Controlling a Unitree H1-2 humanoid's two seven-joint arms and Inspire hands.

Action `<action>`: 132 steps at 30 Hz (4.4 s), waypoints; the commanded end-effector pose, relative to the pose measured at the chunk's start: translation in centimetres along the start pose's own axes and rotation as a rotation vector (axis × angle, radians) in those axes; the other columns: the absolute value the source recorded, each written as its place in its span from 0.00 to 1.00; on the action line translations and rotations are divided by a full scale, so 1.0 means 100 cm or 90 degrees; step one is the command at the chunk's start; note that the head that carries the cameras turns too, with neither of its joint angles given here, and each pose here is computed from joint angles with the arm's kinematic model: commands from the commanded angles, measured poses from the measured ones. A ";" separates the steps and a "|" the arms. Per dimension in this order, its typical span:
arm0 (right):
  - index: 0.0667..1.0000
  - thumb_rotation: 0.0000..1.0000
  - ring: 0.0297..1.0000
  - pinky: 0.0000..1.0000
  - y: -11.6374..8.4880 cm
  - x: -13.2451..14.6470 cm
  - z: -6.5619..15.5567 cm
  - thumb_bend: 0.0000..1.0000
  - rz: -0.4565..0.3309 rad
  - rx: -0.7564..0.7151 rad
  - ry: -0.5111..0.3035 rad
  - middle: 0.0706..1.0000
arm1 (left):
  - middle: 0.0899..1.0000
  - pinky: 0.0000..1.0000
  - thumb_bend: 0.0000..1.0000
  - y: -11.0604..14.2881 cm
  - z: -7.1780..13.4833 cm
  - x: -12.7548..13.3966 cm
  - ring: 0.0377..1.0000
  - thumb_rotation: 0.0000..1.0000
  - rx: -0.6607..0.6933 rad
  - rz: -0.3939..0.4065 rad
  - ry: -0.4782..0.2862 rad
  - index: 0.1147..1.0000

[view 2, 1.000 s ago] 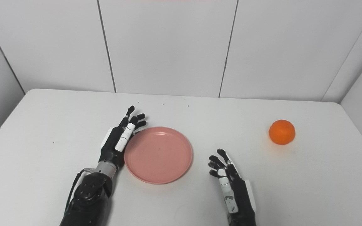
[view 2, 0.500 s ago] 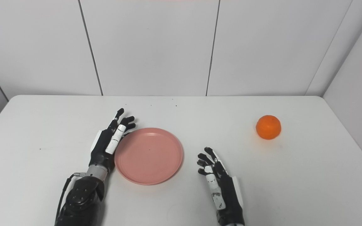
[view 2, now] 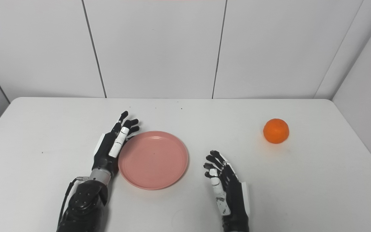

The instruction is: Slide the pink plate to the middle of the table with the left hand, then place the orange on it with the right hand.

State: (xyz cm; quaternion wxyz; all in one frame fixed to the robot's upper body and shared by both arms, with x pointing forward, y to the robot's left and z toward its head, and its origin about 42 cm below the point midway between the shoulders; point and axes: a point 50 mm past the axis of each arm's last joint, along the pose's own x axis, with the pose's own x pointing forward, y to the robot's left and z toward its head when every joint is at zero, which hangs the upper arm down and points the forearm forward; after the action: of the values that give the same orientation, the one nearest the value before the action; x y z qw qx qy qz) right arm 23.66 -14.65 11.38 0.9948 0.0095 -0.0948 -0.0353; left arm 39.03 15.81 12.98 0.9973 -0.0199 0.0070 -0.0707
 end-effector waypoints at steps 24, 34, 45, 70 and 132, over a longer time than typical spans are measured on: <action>0.76 0.87 0.75 0.70 -0.074 0.065 0.100 0.64 0.044 -0.389 -0.164 0.76 | 0.87 0.75 0.72 -0.001 -0.001 0.004 0.85 0.86 -0.054 0.011 0.029 0.99; 0.75 0.81 0.73 0.63 -0.087 0.090 0.115 0.63 0.033 -0.475 -0.201 0.75 | 0.86 0.72 0.73 -0.005 0.003 0.007 0.84 0.86 -0.057 -0.001 0.026 0.97; 0.75 0.78 0.74 0.63 -0.098 0.098 0.112 0.66 0.031 -0.547 -0.218 0.76 | 0.86 0.75 0.74 -0.006 0.000 0.004 0.85 0.88 -0.059 -0.011 0.031 0.97; 0.78 0.79 0.87 0.89 -0.138 0.133 0.112 0.70 -0.019 -0.729 -0.244 0.87 | 0.87 0.74 0.74 -0.008 -0.011 -0.002 0.85 0.87 -0.058 -0.014 0.043 0.95; 0.74 0.69 0.71 0.64 -0.193 0.252 0.077 0.75 -0.011 -0.894 -0.058 0.74 | 0.87 0.75 0.74 -0.009 -0.019 -0.014 0.85 0.88 -0.072 -0.013 0.052 0.94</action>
State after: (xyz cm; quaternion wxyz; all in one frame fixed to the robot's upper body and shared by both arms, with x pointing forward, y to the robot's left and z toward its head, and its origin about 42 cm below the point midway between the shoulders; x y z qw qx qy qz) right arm 44.31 -35.45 19.88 0.7685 -0.6344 -0.0501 -0.0671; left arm 38.50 15.22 13.24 0.9941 -0.0650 0.0048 -0.0865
